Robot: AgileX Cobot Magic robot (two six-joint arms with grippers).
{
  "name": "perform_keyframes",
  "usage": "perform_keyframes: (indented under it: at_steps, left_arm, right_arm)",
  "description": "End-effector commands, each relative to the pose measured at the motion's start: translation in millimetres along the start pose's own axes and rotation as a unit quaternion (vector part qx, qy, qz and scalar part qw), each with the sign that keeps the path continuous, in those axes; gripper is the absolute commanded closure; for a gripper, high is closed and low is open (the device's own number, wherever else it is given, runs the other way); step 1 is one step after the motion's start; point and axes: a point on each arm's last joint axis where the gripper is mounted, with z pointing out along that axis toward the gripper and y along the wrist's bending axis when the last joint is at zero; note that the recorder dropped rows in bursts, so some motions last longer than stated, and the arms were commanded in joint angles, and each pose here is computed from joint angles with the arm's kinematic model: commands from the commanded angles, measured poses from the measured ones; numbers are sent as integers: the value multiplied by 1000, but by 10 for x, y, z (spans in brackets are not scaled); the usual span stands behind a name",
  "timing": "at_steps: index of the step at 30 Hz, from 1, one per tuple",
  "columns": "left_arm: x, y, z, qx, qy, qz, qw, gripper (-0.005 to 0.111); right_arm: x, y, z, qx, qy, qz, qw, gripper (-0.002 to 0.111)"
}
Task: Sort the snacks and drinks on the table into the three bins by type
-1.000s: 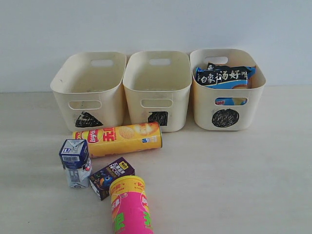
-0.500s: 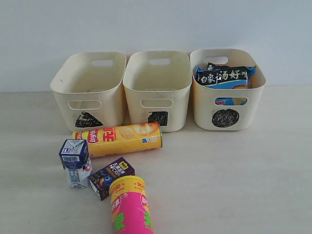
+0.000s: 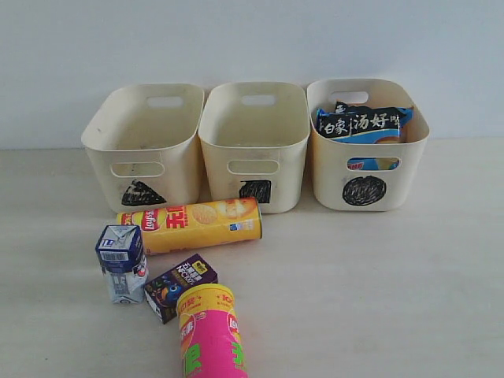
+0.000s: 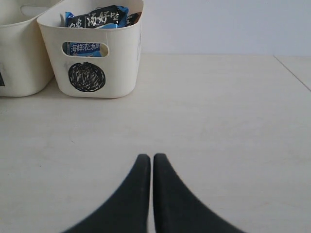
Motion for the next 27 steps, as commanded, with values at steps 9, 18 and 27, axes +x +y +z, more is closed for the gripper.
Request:
perform_keyframes:
  at_steps: [9, 18, 27]
  left_arm:
    - [-156, -59, 592, -29, 333, 147, 931, 102]
    - [47, -241, 800, 47, 438, 124, 889, 102]
    - [330, -634, 863, 149, 486, 137, 850, 102]
  right_arm:
    - [6, -5, 0, 3, -4, -5, 1000, 108]
    - [6, -5, 0, 3, -4, -5, 1000, 108]
    - [6, -5, 0, 3, -4, -5, 1000, 108]
